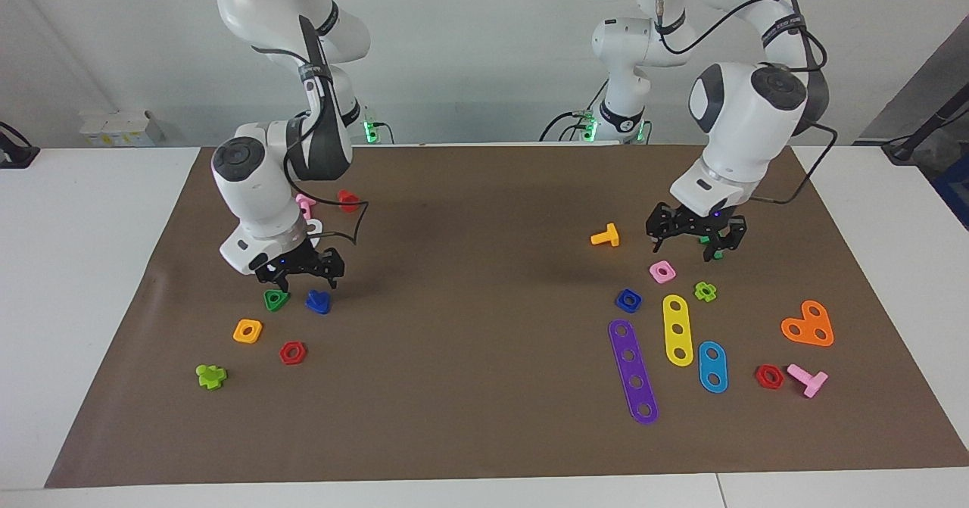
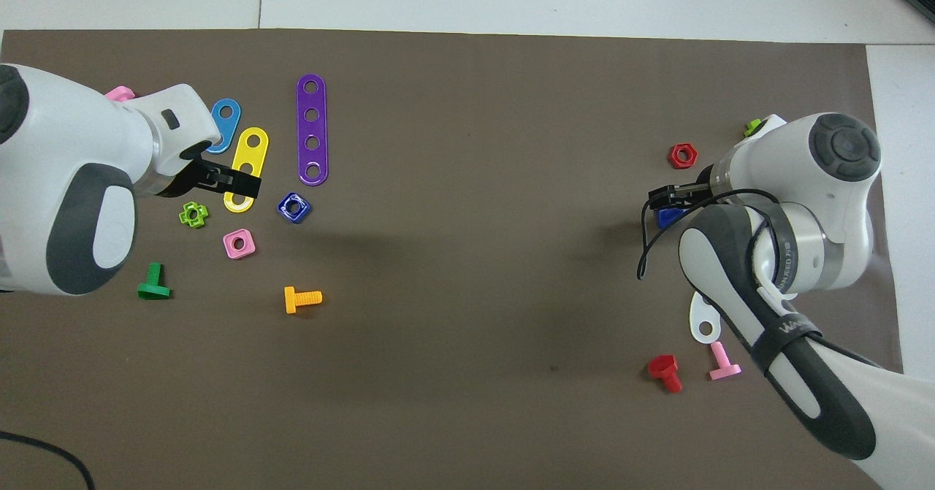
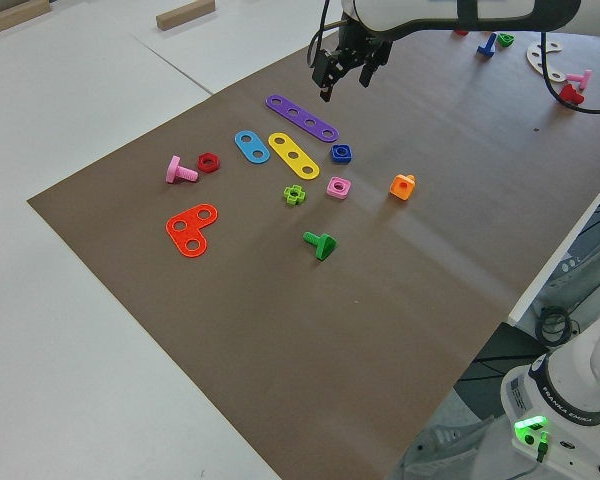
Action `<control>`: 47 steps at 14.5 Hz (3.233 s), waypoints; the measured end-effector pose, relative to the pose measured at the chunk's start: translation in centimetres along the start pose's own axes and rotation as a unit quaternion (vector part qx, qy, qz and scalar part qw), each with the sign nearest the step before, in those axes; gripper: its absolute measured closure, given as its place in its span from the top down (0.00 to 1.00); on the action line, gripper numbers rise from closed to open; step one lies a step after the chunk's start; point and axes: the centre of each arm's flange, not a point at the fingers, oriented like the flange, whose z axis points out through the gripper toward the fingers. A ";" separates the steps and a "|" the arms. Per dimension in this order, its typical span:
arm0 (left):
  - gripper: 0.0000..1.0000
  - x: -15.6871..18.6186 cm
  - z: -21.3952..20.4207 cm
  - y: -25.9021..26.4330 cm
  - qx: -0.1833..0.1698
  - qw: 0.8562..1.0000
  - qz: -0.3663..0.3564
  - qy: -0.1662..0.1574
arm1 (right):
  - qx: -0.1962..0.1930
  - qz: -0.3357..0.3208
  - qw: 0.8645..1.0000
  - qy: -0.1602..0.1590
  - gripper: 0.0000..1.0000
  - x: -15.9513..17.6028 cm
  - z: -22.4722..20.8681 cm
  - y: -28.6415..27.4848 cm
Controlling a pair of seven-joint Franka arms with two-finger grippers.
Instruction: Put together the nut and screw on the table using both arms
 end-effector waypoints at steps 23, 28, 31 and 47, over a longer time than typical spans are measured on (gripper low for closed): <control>0.89 -1.2 16.4 3.7 -0.009 0.979 0.202 -0.036 | -0.003 -0.036 0.999 0.005 0.19 -0.2 3.9 0.6; 0.78 -1.5 16.7 3.9 -0.010 0.978 0.206 -0.039 | -0.001 -0.033 0.999 0.008 0.19 0.0 3.5 0.6; 0.71 -1.6 16.7 4.1 -0.010 0.977 0.208 -0.038 | 0.016 -0.007 1.000 0.011 0.19 1.8 0.0 -0.2; 0.47 -1.3 15.8 3.6 -0.008 0.985 0.170 -0.044 | 0.039 0.133 0.988 0.067 0.19 1.1 1.8 -34.2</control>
